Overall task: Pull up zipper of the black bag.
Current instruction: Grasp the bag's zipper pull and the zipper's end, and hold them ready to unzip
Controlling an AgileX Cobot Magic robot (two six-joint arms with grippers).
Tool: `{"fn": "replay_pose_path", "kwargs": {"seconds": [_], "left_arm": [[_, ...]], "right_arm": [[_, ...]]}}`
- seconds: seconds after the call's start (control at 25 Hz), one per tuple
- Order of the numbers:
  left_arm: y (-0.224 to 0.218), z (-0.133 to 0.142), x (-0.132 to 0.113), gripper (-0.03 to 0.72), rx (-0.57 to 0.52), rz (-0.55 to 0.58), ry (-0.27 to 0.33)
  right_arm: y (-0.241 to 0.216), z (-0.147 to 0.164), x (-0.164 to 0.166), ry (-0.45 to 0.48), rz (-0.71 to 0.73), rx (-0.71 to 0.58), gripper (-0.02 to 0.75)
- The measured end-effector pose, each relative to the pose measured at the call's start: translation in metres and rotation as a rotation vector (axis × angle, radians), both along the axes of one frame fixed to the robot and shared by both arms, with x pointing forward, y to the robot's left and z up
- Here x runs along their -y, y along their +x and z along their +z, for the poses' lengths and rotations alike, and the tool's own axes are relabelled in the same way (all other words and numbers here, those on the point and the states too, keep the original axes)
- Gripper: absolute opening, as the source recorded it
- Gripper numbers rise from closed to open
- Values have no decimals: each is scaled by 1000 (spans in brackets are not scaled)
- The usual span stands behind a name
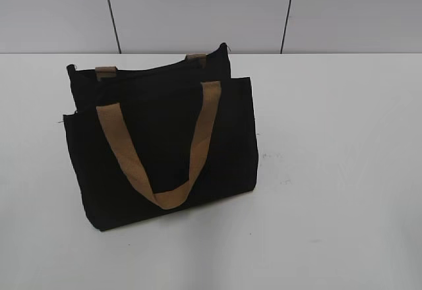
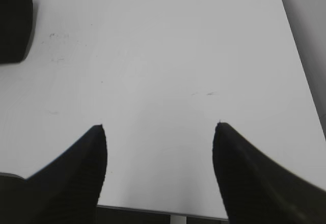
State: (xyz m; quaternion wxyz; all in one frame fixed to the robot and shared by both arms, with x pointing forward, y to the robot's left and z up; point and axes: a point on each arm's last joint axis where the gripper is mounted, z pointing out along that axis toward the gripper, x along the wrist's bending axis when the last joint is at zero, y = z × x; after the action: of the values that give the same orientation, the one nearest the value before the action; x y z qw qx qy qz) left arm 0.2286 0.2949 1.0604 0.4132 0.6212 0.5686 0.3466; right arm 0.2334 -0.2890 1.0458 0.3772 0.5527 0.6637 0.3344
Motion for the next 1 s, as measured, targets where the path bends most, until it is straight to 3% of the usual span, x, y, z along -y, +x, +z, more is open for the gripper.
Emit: {"fn": "replay_pose_path", "kwargs": {"seconds": [0.56,0.88,1.0], "left_arm": [[7,4,0,418,-11,2,-1],[51,42,0,418,284,37,-33],[78,42,-1,418,371,57,-43]], "right_arm": [[0,0,0,0,0,0,506],[0,0,0,0,0,1,506],[0,0,0,0,0,1,506]]}}
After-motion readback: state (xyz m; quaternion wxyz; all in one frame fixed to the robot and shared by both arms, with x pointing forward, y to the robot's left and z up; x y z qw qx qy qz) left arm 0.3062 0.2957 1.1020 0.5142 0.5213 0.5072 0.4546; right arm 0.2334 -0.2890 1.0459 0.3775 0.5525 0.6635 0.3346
